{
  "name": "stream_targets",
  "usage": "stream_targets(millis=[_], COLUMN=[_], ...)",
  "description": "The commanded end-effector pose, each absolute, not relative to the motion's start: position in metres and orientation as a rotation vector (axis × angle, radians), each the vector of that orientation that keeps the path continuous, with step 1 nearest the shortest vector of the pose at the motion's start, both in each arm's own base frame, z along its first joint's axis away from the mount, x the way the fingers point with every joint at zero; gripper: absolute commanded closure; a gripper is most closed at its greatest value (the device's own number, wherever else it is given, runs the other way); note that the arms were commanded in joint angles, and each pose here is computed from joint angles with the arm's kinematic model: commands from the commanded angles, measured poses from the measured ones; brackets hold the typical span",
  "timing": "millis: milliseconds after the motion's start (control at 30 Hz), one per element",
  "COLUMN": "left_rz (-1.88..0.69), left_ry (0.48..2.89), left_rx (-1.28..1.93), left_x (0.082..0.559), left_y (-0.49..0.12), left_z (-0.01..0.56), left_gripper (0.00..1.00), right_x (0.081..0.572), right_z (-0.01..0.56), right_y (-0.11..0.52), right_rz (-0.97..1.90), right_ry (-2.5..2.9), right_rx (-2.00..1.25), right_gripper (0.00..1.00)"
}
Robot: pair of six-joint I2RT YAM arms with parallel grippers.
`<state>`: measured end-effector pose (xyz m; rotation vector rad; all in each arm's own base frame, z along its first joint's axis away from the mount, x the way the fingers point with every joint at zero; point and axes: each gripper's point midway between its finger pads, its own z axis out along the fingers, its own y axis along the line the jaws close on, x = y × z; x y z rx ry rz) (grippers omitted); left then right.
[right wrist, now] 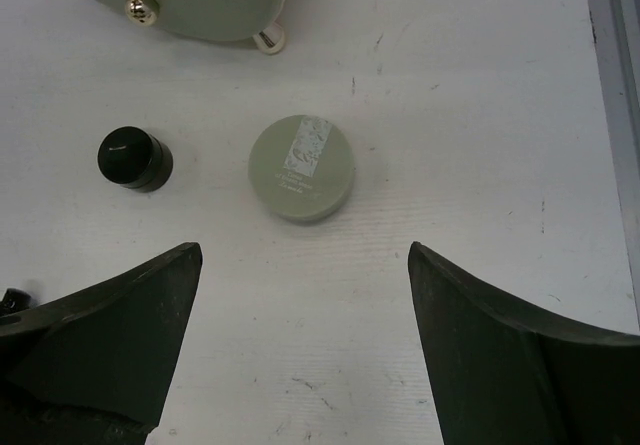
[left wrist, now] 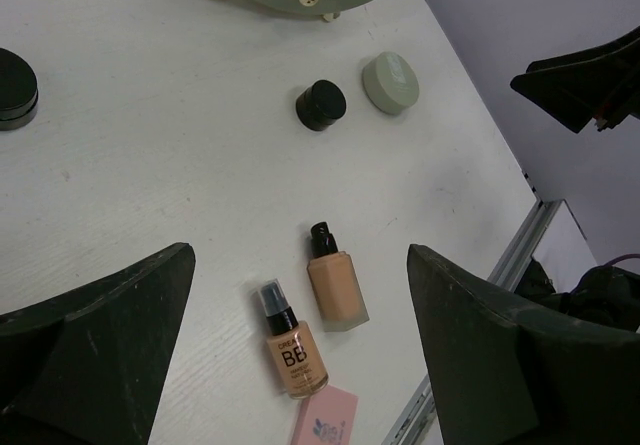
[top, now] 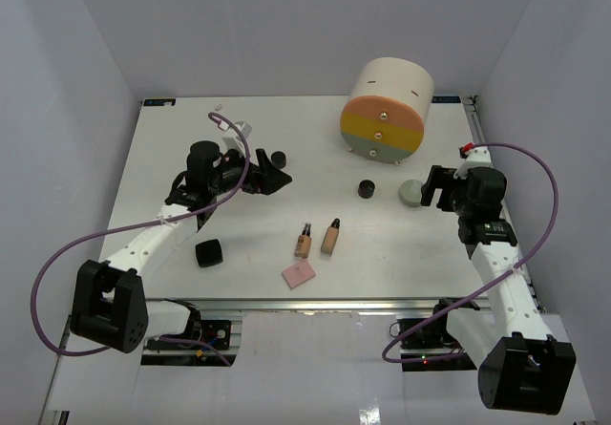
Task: Organize the makeup
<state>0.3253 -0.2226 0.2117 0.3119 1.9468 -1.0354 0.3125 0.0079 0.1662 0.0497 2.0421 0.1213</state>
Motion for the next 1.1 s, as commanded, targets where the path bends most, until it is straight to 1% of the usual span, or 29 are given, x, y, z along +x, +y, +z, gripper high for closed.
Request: stream_targets(millis=[0, 167, 200, 267, 367, 433, 567, 667, 733, 800, 867, 933, 1067], left_rz=[-1.045, -1.145, -1.190, -1.245, -1.262, -1.273, -1.317, -1.330, -1.356, -1.345, -1.350, -1.342, -1.343], left_ry=[1.934, 1.976, 1.984, 1.993, 1.993, 1.978, 1.937, 1.954, 1.908, 1.926, 1.890, 1.924, 1.883], left_rx=[0.287, 0.258, 0.277, 0.263, 0.235, 0.213, 0.202, 0.164, 0.161, 0.141, 0.118, 0.066, -0.029], left_x=[0.333, 0.335, 0.332, 0.337, 0.347, 0.356, 0.379, 0.401, 0.415, 0.426, 0.443, 0.456, 0.477], left_y=[-0.226, -0.238, -0.243, -0.250, -0.261, -0.273, -0.318, -0.347, -0.370, -0.388, -0.406, -0.419, -0.433], left_z=[0.225, 0.215, 0.214, 0.218, 0.217, 0.223, 0.246, 0.239, 0.260, 0.250, 0.264, 0.250, 0.261], left_gripper=[0.02, 0.02, 0.02, 0.02, 0.02, 0.02, 0.02, 0.02, 0.03, 0.05, 0.08, 0.11, 0.20], right_x=[0.315, 0.287, 0.285, 0.284, 0.285, 0.288, 0.280, 0.277, 0.277, 0.278, 0.277, 0.278, 0.279], right_z=[0.186, 0.192, 0.199, 0.201, 0.194, 0.192, 0.197, 0.198, 0.199, 0.202, 0.205, 0.207, 0.208], right_y=[0.032, 0.087, 0.093, 0.098, 0.098, 0.095, 0.103, 0.104, 0.100, 0.096, 0.095, 0.093, 0.092], right_rz=[0.189, 0.416, 0.445, 0.491, 0.515, 0.525, 0.639, 0.674, 0.666, 0.656, 0.651, 0.642, 0.634], right_ry=[1.940, 1.815, 1.788, 1.790, 1.816, 1.854, 1.834, 1.826, 1.826, 1.819, 1.810, 1.803, 1.793], right_rx=[-0.249, -0.756, -0.799, -0.799, -0.791, -0.728, -0.716, -0.712, -0.694, -0.679, -0.670, -0.660, -0.651], right_gripper=[0.10, 0.10, 0.10, 0.10, 0.10, 0.10, 0.10, 0.10, 0.10, 0.09, 0.07, 0.05, 0.01])
